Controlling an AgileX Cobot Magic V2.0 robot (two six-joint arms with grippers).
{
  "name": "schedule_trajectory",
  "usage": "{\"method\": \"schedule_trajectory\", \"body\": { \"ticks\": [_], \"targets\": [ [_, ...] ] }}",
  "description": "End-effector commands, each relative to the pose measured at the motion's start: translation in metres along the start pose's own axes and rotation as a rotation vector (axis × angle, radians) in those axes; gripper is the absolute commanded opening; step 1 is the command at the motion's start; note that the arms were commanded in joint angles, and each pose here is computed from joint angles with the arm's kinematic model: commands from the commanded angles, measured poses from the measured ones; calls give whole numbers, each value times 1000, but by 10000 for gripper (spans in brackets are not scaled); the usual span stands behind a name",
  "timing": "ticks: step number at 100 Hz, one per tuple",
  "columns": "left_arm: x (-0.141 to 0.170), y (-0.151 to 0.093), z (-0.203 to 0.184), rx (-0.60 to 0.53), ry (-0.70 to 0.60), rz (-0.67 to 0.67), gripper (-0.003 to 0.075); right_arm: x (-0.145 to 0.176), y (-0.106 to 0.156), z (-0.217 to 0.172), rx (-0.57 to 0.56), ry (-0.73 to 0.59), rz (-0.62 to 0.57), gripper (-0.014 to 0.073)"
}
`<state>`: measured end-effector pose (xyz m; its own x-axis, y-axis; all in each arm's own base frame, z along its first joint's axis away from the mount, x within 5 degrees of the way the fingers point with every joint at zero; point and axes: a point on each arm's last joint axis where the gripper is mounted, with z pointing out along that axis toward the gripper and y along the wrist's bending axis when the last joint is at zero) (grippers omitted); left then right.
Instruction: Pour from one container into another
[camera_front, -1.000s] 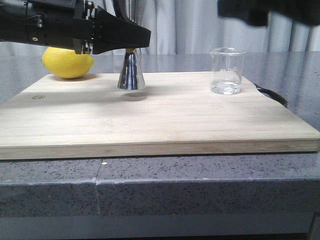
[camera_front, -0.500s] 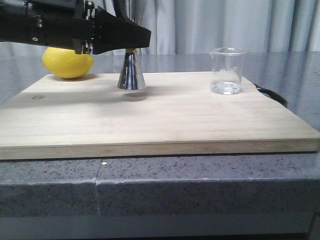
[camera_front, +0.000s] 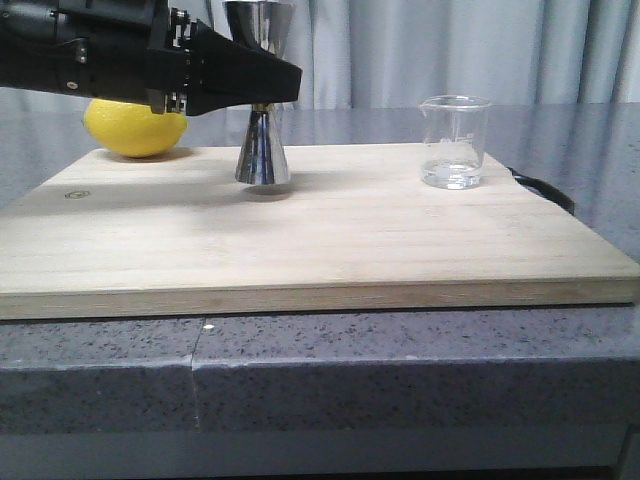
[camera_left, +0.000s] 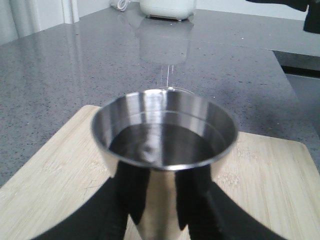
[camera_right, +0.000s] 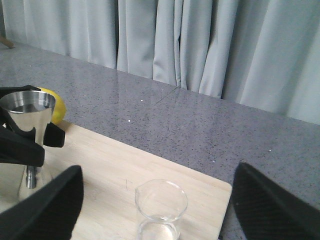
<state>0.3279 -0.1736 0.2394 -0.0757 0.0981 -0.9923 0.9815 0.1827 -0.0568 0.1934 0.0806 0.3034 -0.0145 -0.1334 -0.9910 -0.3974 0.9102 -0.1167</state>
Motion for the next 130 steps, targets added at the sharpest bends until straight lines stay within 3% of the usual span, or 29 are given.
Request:
{"method": "schedule_trajectory", "body": {
  "ticks": [1,90,110,130],
  "targets": [
    [-35,-8,-4,55,-163,66,188,-17,-2,-3,11,-112,-16,550],
    [-26,-5,-1,56,-152,52,196,-18,-1,-3,4,-124,-38,550],
    [-25,-4,-1,50,-136,55,337,-22,-3,-6,6,-51,-39,550],
    [-17,2,-1,-17,-45,3,489,-42,-9,-10,6,217,-39,550]
  ]
}}
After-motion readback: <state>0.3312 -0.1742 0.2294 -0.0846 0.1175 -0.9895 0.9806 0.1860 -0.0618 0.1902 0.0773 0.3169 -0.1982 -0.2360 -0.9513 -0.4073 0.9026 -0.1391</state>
